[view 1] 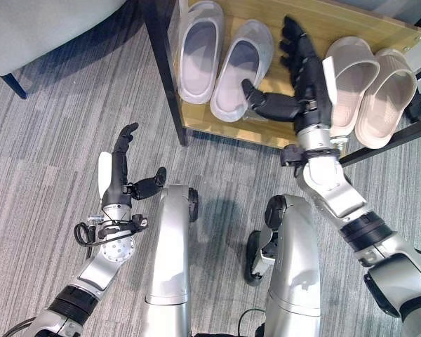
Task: Arrange the slippers neatly on the shoe rack.
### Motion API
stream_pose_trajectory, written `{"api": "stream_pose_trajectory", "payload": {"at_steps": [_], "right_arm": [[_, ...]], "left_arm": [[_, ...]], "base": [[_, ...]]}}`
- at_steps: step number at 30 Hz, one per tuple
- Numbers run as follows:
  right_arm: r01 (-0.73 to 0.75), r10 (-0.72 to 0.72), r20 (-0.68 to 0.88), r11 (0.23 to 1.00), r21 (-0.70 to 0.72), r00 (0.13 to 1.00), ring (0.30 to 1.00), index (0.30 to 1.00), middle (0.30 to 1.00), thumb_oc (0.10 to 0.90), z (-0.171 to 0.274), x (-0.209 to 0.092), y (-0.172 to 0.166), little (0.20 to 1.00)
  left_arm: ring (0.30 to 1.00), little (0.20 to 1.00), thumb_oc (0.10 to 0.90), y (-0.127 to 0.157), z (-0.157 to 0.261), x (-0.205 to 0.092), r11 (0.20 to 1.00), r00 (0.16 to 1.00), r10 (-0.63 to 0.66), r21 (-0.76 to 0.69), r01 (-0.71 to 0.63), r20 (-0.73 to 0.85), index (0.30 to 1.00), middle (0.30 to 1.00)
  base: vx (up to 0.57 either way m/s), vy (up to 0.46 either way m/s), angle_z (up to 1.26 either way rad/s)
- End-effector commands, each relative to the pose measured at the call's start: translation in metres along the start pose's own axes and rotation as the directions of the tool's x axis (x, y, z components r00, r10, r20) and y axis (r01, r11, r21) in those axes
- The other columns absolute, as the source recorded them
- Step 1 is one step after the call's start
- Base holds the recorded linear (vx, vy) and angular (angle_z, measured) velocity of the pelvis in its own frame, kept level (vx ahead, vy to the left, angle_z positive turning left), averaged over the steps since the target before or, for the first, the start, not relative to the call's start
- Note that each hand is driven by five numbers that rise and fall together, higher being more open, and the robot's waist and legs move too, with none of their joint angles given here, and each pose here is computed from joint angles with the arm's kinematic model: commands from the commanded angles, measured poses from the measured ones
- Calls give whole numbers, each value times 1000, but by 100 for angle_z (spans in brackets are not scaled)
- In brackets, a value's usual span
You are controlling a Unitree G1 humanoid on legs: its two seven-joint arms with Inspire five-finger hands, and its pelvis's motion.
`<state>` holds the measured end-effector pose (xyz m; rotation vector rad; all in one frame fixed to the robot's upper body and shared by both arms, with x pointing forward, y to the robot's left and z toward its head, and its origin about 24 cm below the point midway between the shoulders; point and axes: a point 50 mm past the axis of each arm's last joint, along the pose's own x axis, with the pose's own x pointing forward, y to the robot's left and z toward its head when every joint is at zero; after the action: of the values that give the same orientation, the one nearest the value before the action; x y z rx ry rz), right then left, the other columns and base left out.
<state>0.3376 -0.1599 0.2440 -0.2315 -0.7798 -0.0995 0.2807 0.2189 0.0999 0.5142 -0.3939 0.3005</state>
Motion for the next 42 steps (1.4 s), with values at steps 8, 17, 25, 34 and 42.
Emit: {"api": "stream_pose_trajectory", "payload": {"at_steps": [8,17,25,34,42], "right_arm": [[61,2,242,965,-254,970,900,900,900,800,36,25,-2,900],[-18,42,123,982,-187,992,900,900,900,800,17,23,7,900],[-75,96,101,979,-191,990,900,900,900,800,13,19,11,900],[-143,175,87,945,-293,981,900,900,900,800,8,13,10,900],[-149,186,74,925,-351,980,900,900,900,800,6,15,7,900]], "left_arm": [[900,900,800,-15,30,1,997,986,25,-73,-13,165,900,900],[900,900,800,-14,29,-2,997,988,16,-76,-4,156,900,900],[900,900,800,-13,27,-4,997,988,0,-72,12,152,900,900],[900,900,800,-12,22,-8,998,991,-13,-59,21,134,900,900],[900,900,800,-11,20,-9,998,992,-12,-51,19,127,900,900]], "base": [[0,0,0],[0,0,0],[0,0,0],[0,0,0],[0,0,0]]}}
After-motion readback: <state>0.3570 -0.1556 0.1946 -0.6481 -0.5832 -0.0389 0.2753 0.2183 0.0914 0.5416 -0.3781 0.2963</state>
